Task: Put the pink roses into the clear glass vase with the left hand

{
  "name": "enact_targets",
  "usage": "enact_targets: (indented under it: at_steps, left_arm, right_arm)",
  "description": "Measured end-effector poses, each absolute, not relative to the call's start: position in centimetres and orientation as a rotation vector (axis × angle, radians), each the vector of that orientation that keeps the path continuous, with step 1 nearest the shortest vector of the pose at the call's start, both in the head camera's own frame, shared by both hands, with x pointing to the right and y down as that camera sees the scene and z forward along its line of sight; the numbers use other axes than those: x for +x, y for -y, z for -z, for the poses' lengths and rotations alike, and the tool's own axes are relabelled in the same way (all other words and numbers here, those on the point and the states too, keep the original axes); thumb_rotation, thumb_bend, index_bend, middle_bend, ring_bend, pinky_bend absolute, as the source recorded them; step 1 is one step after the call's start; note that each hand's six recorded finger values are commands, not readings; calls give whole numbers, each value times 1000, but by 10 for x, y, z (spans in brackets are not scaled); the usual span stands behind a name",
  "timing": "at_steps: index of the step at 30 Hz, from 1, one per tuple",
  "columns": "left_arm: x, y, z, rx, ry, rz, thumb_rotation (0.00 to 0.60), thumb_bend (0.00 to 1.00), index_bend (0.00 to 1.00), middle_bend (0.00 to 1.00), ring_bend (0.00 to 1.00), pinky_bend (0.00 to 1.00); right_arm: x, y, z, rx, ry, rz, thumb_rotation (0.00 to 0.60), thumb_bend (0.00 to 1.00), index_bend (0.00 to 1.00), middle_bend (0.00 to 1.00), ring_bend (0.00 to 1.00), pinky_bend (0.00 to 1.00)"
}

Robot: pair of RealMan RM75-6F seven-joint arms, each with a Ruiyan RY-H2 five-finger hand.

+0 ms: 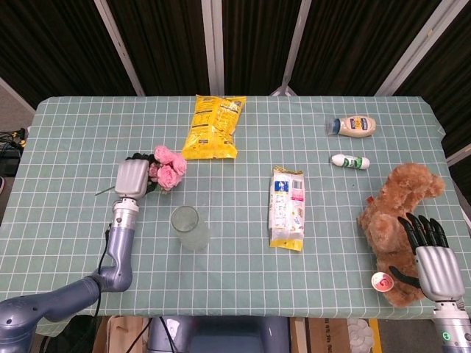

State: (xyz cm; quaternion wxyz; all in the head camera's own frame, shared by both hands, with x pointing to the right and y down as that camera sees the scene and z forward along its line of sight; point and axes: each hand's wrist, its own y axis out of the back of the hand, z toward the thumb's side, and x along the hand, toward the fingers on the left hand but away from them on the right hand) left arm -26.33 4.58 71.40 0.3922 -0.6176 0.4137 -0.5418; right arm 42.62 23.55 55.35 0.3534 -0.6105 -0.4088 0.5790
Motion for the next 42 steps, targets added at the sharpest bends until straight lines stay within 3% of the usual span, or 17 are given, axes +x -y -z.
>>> enact_targets:
  at_steps: [3,12,22,34,42]
  left_arm:
    - [-271,-43,-699,-1590,-1098,1331,600,465,398,445,329,470]
    - [-292,-36,-612,-1731,-1267,1000,600,465,403,451,329,468]
    - [-292,-33,-532,-2132,-1610,615,600,464,420,457,329,466]
    - [-246,-46,-480,-2525,-1710,230,600,463,422,464,329,466]
    - [-221,-45,-468,-2573,-1736,156,600,460,426,470,329,466]
  right_arm:
    - [426,-235,-549,-1578,1072,-1480,600,169,124,90,11,0]
    - [427,-235,-535,-1595,1125,-1415,600,169,123,90,11,0]
    - [426,-236,-540,-1595,1108,-1424,600,169,123,90,10,0]
    - [425,-235,-548,-1587,1087,-1442,600,169,124,90,11,0]
    - [423,-235,-552,-1593,1075,-1440,600,169,123,90,10,0]
